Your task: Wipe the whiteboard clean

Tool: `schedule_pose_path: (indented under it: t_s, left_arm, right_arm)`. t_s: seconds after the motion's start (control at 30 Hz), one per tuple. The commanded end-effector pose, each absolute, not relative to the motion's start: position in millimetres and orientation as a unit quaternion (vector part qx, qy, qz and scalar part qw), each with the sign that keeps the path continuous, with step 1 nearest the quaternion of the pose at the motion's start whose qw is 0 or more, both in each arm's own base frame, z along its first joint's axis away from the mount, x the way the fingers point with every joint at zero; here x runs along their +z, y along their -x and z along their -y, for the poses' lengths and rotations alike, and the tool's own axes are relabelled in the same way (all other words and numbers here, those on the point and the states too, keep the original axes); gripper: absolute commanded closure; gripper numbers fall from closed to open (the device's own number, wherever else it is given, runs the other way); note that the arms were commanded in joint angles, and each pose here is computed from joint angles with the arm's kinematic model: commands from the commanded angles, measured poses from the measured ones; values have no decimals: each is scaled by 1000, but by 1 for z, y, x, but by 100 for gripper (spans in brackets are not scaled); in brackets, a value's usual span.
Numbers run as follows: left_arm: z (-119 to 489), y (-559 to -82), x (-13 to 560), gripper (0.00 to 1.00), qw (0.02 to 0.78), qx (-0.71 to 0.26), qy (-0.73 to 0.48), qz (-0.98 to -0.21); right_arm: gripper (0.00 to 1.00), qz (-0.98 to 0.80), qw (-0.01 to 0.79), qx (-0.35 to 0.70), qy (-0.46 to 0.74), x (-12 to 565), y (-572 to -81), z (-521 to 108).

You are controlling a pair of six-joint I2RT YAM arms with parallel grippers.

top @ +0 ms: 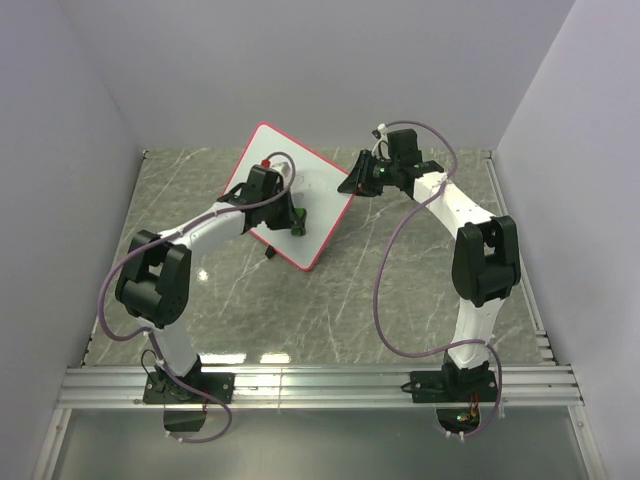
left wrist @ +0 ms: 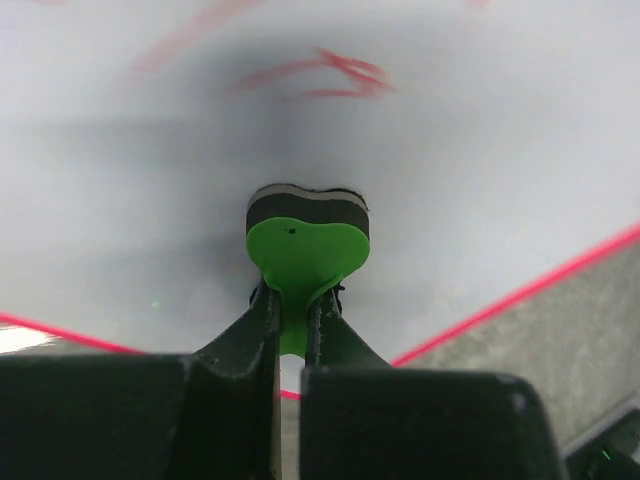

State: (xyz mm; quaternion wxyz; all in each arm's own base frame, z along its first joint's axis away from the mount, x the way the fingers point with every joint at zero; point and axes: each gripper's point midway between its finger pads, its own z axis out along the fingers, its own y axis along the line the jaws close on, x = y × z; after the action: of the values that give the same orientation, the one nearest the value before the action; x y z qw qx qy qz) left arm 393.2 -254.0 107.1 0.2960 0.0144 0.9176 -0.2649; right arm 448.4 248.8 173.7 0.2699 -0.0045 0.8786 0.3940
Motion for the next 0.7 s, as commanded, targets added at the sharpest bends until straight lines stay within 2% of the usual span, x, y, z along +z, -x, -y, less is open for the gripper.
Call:
schedule_pose_path:
  t_s: [0.0,0.13,0.33,0.43,0.67]
  left_arm:
    - [193,-406,53,100,297,-135,19,-945]
    - [166,-410,43,100,305,-86,48,-947]
    - [177,-409,55,100,308,-115,50,-943]
    - [197,-408,67,100,314,-145,36,-938]
    - [289,-365,83,100,295,-233,-59,-925]
  right_arm:
    - [100,-887,260,382,-7,183,-432,-250]
    - [100,-887,259,382,-5,184,-432,-250]
    - [100,-887,257,383,-8,183,-433,-251]
    - [100,-887,255,384,-9,182,-433,-252]
    - [100,-885,249,393,-16,180,-434,-255]
